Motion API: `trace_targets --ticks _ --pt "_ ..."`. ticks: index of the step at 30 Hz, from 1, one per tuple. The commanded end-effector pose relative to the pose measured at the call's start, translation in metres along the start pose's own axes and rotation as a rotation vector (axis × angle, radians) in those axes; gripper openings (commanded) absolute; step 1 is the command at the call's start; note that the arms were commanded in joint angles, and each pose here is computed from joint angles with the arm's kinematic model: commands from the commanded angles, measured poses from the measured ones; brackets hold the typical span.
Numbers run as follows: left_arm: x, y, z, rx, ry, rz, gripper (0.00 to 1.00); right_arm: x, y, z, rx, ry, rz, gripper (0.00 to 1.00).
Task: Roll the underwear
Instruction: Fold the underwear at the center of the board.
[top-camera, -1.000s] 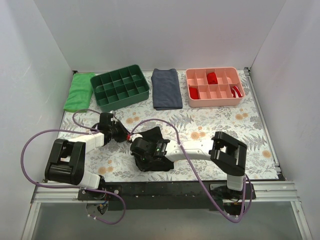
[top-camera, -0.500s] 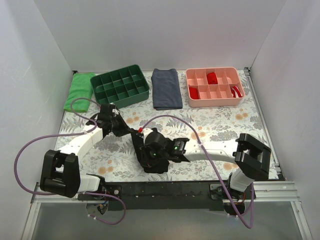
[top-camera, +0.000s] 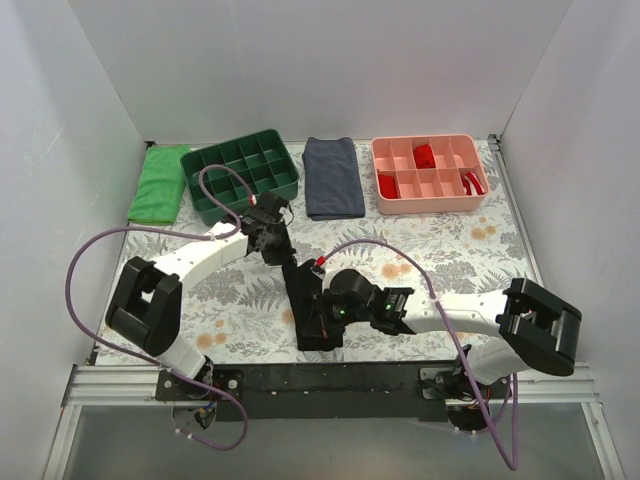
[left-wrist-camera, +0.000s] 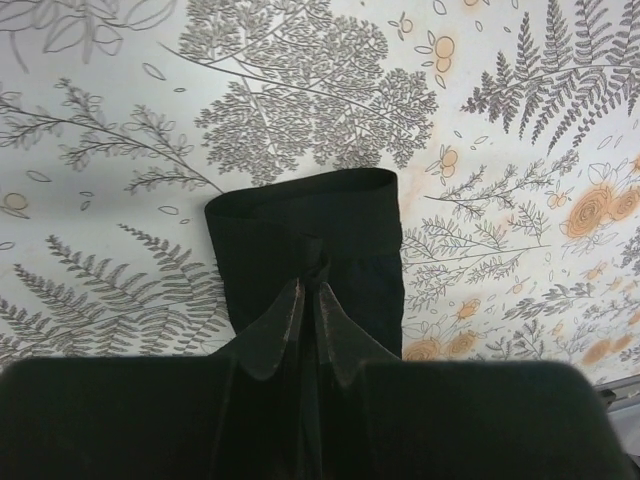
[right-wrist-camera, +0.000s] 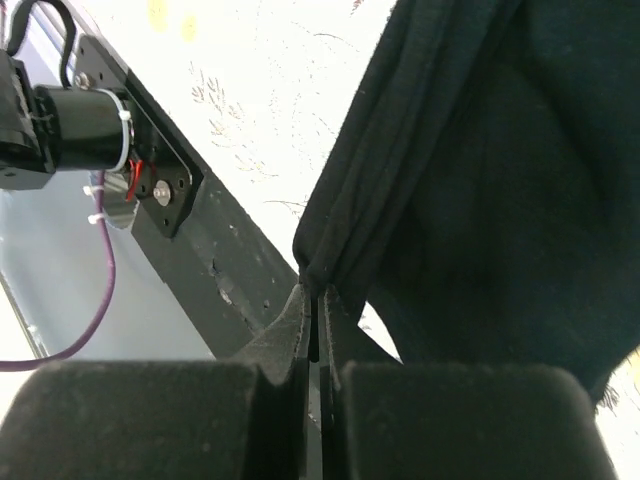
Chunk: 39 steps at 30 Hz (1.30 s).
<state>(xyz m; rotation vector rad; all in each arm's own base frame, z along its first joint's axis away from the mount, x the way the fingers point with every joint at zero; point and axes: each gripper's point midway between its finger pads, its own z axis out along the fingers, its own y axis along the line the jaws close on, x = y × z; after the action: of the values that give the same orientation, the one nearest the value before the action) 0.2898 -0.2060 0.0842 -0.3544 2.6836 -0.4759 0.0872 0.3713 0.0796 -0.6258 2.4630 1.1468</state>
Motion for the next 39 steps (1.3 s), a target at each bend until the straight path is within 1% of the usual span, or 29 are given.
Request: trace_targets --ticks 1,11,14,25,30,31,34,35,37,38,39 --pt "-0.014 -0.015 0.0 -0.053 -0.048 0.031 0.0 -0.009 0.006 -0.011 -0.042 -0.077 0.042 0.01" --pt "-0.005 -0.039 0.017 -0.086 -0.015 0.095 0.0 0.008 -0.031 -0.02 0.067 -0.102 0.173 0.01" --pt "-0.003 -0.044 0.02 -0.081 -0.017 0.102 0.0 0.012 -0.038 -0.026 0.057 -0.124 0.213 0.01" --pt "0.008 -0.06 0.042 -0.105 0.036 0.165 0.0 0.028 -0.061 -0.019 0.133 -0.067 0.294 0.01" --pt "0.01 -0.056 0.047 -0.148 0.056 0.191 0.0 0.031 -0.069 -0.02 0.187 -0.049 0.323 0.01" --pt "0.01 -0.056 0.047 -0.15 0.056 0.193 0.0 0.029 -0.073 -0.021 0.211 -0.064 0.323 0.1" --pt "0.011 -0.057 0.047 -0.151 0.059 0.199 0.0 0.028 -0.077 -0.024 0.226 -0.08 0.332 0.23" --pt "0.009 -0.06 0.045 -0.142 0.054 0.199 0.0 0.024 -0.072 -0.025 0.203 -0.1 0.326 0.25" --pt "0.008 -0.063 0.042 -0.136 0.047 0.207 0.07 0.022 -0.074 -0.028 0.208 -0.12 0.321 0.3" --pt "0.005 -0.066 0.04 -0.13 0.04 0.208 0.08 0.018 -0.069 -0.031 0.193 -0.139 0.315 0.36" --pt "0.003 -0.068 0.038 -0.126 0.037 0.211 0.11 0.013 -0.066 -0.031 0.18 -0.161 0.303 0.37"
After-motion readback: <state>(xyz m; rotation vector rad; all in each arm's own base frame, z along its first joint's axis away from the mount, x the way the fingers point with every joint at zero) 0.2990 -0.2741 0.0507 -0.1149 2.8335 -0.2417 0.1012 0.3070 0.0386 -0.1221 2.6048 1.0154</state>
